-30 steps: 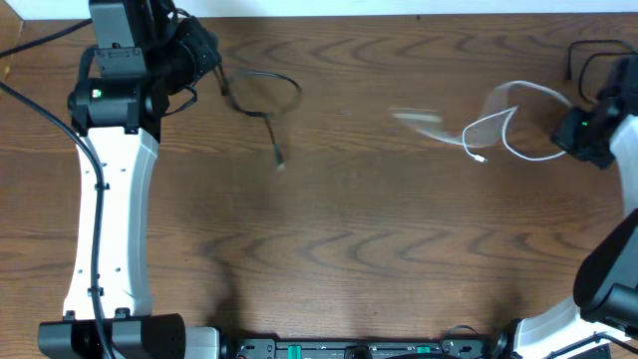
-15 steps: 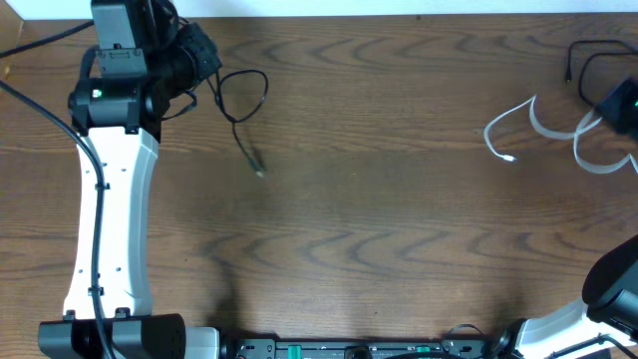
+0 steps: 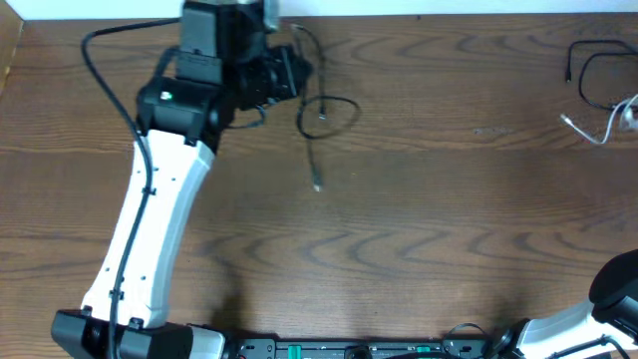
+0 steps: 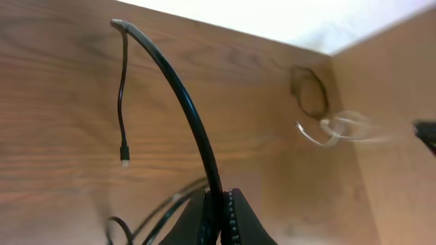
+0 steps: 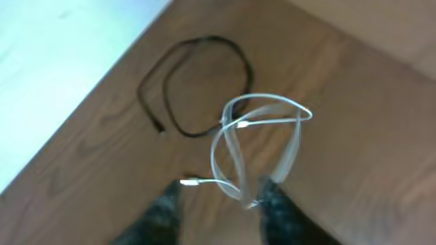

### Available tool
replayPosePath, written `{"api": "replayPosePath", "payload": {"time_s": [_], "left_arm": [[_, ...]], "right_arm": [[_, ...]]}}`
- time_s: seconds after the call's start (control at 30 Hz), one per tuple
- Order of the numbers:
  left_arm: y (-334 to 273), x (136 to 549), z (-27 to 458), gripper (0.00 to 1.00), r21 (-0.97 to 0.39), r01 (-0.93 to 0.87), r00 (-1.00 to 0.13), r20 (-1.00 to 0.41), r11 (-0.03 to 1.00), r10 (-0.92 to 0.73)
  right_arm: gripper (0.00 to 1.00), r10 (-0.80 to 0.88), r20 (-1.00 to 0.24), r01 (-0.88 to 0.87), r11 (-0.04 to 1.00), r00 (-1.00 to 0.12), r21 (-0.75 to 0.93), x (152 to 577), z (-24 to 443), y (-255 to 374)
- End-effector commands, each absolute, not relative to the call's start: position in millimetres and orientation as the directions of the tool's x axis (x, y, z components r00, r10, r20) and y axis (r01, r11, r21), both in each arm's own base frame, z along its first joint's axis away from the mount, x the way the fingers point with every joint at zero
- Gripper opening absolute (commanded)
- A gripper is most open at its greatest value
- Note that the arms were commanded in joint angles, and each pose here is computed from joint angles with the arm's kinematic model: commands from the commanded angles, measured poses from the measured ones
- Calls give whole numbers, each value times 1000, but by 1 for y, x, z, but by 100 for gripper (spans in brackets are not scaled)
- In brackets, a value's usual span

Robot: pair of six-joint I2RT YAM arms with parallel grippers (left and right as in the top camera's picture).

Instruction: Untangle cables

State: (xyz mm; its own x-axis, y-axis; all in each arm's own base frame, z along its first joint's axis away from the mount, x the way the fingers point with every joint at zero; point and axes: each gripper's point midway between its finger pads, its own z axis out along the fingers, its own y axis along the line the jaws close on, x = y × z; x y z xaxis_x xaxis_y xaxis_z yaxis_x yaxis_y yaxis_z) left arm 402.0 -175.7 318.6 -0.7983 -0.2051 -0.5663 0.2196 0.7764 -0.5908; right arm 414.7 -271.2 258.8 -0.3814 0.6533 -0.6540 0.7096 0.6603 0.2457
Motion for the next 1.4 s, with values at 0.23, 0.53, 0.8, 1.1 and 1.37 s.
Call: {"api": "replayPosePath", "payload": {"time_s": [0.23, 0.53, 0.8, 1.1, 1.37], "left_arm": [[-220, 379, 343, 7, -656, 336, -803, -575, 676, -159], [-234, 374, 350, 7, -706, 316, -825, -535, 633, -185], [-256, 366, 389, 7, -781, 424, -817, -549, 458, -179], [-255, 361, 392, 7, -806, 420, -836, -522, 417, -166], [-246, 362, 395, 7, -830, 402, -852, -494, 388, -175]], "right_arm": [[99, 526, -553, 231, 825, -646, 515, 438, 263, -162], [99, 5, -687, -483, 706, -727, 517, 423, 279, 12], [91, -271, -786, -784, 485, -556, 387, 402, 283, 119], [73, -341, -829, -888, 288, -444, 357, 381, 284, 183], [55, -355, -806, -877, 277, -473, 393, 375, 274, 189]]}}
